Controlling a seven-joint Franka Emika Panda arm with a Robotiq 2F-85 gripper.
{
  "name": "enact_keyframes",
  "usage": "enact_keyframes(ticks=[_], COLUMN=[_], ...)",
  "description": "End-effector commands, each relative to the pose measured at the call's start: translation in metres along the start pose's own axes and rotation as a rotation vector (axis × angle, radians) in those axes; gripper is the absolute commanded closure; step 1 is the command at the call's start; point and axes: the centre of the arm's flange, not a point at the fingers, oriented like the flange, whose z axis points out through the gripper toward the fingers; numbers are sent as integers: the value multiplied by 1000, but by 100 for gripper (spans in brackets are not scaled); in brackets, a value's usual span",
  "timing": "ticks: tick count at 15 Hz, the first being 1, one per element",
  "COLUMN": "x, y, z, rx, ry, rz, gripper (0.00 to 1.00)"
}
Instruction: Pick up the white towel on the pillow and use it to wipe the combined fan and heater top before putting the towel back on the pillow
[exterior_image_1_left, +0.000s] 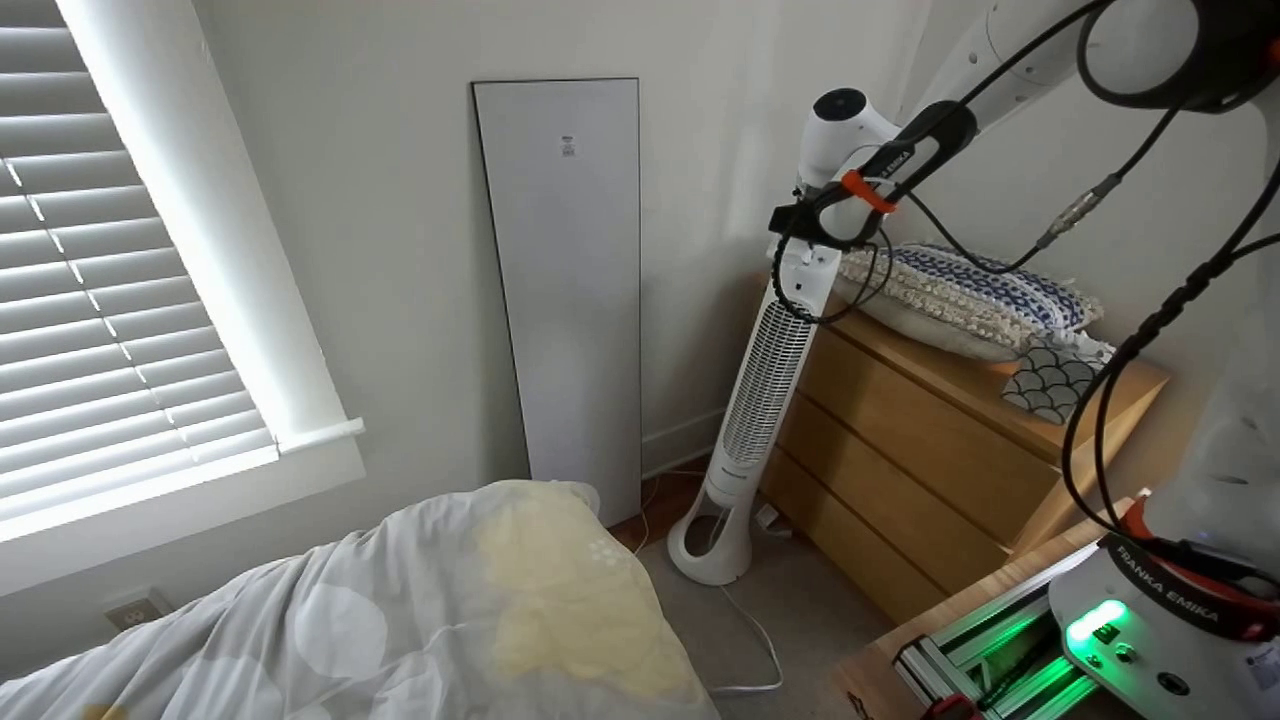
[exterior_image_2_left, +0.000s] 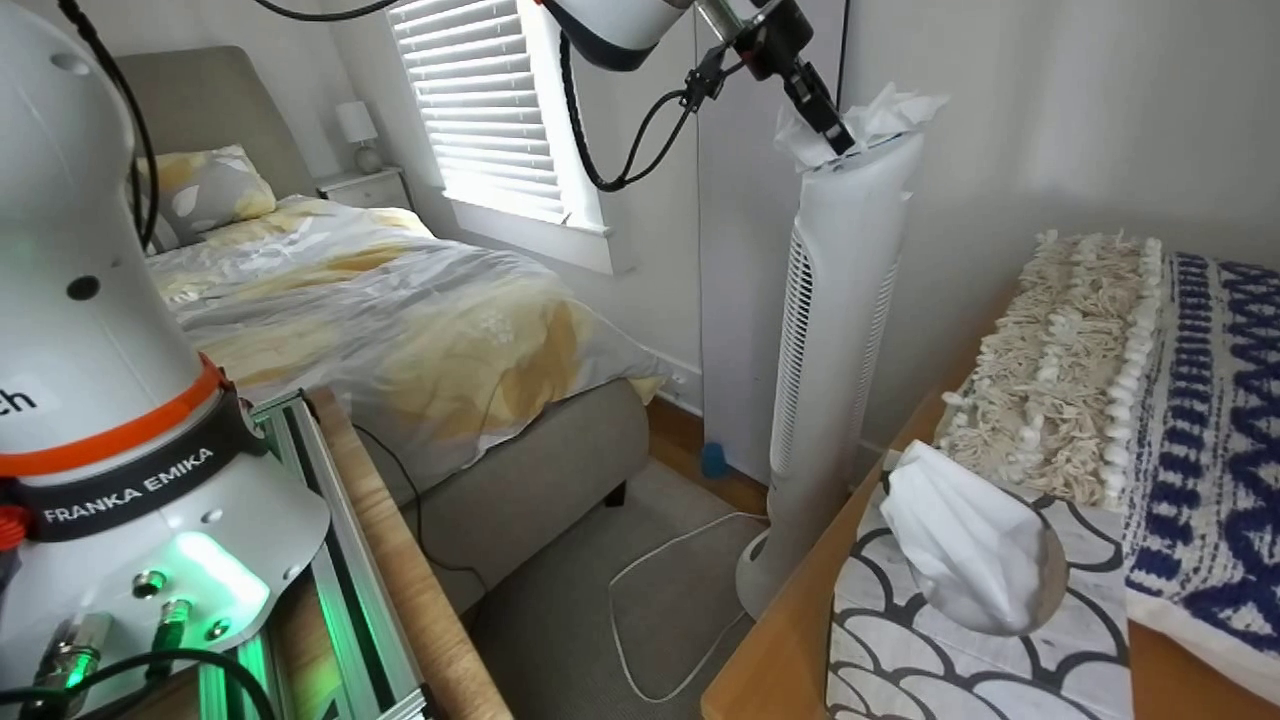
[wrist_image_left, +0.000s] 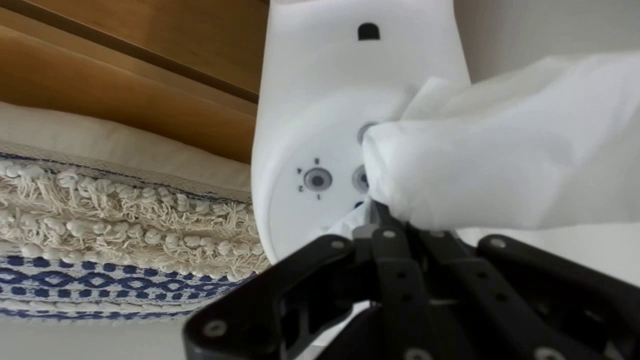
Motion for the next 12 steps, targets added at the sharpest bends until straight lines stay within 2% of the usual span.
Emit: enact_keyframes(ticks=[1,9,12], x=[-10,0,2], y=[5,1,-3], z=[3,2,3], rx=[-74,-73,-48], ry=[-9,74,72], rz=[40,140,169], gripper=[99,99,99])
